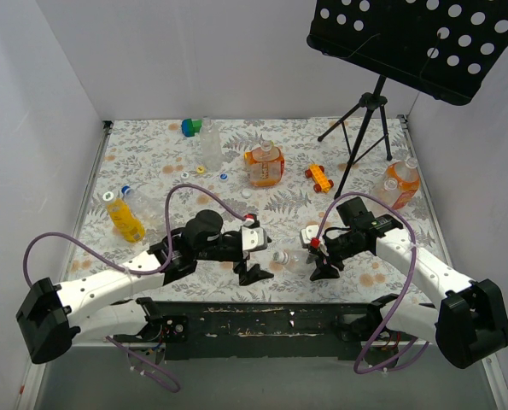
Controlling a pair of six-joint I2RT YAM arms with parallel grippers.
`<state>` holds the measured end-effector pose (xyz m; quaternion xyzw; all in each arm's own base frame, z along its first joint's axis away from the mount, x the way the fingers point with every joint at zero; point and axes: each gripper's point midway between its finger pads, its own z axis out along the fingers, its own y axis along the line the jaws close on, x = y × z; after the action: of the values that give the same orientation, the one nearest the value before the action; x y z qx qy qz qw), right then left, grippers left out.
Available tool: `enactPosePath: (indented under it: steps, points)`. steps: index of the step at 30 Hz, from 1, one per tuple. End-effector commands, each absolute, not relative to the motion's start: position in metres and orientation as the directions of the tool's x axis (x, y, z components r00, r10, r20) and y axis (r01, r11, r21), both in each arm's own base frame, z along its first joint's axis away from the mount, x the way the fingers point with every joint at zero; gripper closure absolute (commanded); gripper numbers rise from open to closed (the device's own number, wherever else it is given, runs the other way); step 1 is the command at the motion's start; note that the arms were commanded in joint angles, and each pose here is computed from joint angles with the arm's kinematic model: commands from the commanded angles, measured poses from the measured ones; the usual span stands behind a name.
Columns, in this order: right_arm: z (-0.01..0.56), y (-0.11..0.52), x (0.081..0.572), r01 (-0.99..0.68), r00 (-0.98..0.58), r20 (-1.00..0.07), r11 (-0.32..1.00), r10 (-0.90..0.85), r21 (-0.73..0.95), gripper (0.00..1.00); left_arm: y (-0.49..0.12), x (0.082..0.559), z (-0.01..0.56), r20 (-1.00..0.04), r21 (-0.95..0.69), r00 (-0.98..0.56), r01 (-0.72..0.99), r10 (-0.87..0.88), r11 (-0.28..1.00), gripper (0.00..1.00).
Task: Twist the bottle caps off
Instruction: Unscrew the bottle cap from the plastic bottle.
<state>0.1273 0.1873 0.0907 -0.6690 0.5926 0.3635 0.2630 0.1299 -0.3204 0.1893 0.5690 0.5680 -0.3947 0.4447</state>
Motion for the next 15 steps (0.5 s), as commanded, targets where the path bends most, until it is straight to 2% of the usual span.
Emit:
enactPosePath:
  steps: [1, 4, 8, 15]
  points:
    - [0.092, 0.188, 0.124, -0.981, 0.036, -0.8, -0.173, -0.598, 0.085, 0.94, -0.336, 0.135, 0.219, -0.975, 0.101, 0.095, 0.995, 0.2, 0.023, 0.11]
    - [0.093, 0.188, 0.124, -0.981, 0.037, -0.801, -0.174, -0.598, 0.085, 0.94, -0.34, 0.136, 0.216, -0.975, 0.083, 0.078, 0.996, 0.206, 0.013, 0.17]
    - [0.092, 0.188, 0.124, -0.981, 0.035, -0.8, -0.174, -0.599, 0.088, 0.94, -0.345, 0.136, 0.21, -0.974, 0.052, 0.051, 0.999, 0.221, 0.0, 0.35]
    - [0.092, 0.188, 0.123, -0.981, 0.032, -0.799, -0.174, -0.6, 0.091, 0.94, -0.348, 0.137, 0.211, -0.977, 0.038, 0.037, 0.999, 0.208, 0.003, 0.41]
